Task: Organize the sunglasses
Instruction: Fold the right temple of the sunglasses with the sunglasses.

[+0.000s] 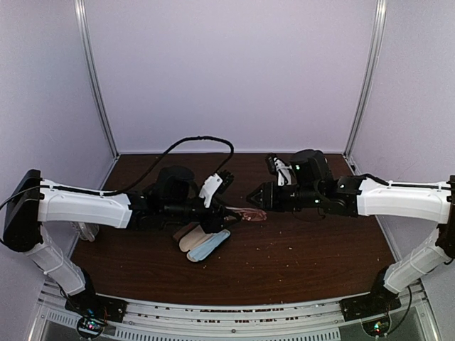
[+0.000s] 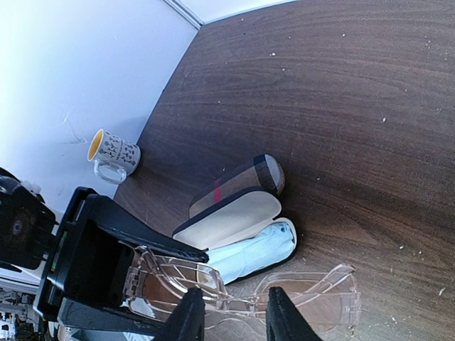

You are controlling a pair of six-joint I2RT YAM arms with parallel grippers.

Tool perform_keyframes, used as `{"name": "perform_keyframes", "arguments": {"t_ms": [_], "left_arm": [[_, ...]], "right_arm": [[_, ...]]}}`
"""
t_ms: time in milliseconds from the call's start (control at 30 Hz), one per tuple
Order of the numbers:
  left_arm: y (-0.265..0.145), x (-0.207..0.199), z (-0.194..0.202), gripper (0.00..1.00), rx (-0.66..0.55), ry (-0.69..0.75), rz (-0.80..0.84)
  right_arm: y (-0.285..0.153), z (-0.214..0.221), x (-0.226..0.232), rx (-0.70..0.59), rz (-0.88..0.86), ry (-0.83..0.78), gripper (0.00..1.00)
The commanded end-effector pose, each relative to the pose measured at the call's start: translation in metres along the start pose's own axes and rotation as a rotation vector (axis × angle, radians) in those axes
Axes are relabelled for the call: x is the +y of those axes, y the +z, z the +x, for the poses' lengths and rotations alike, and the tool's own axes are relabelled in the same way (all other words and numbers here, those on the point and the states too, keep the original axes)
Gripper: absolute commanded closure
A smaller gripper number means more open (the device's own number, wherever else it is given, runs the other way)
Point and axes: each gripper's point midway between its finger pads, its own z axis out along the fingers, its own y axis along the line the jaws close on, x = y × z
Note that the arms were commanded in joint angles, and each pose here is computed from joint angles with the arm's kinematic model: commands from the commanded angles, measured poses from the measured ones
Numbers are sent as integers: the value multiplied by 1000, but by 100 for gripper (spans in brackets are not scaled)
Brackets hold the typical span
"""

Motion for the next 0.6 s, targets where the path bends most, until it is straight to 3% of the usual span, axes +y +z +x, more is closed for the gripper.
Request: {"name": "perform_keyframes", "arguments": {"t_ms": [0,267,400,567], "left_arm": [[-10,-7,-29,83,-99,8,30],[-11,-8,-27,83,-101,2,37],[-14,-6,-21,83,-101,10,25],[-23,1,-21,83,-114,18,-26]], "right_arm": [[6,14,-1,26,-25,34,69],[-4,15,-5,47,16,-28,69],[-22,5,-20,15,101,-75,63],[-40,3,-43,-35,145,-6,58]]}}
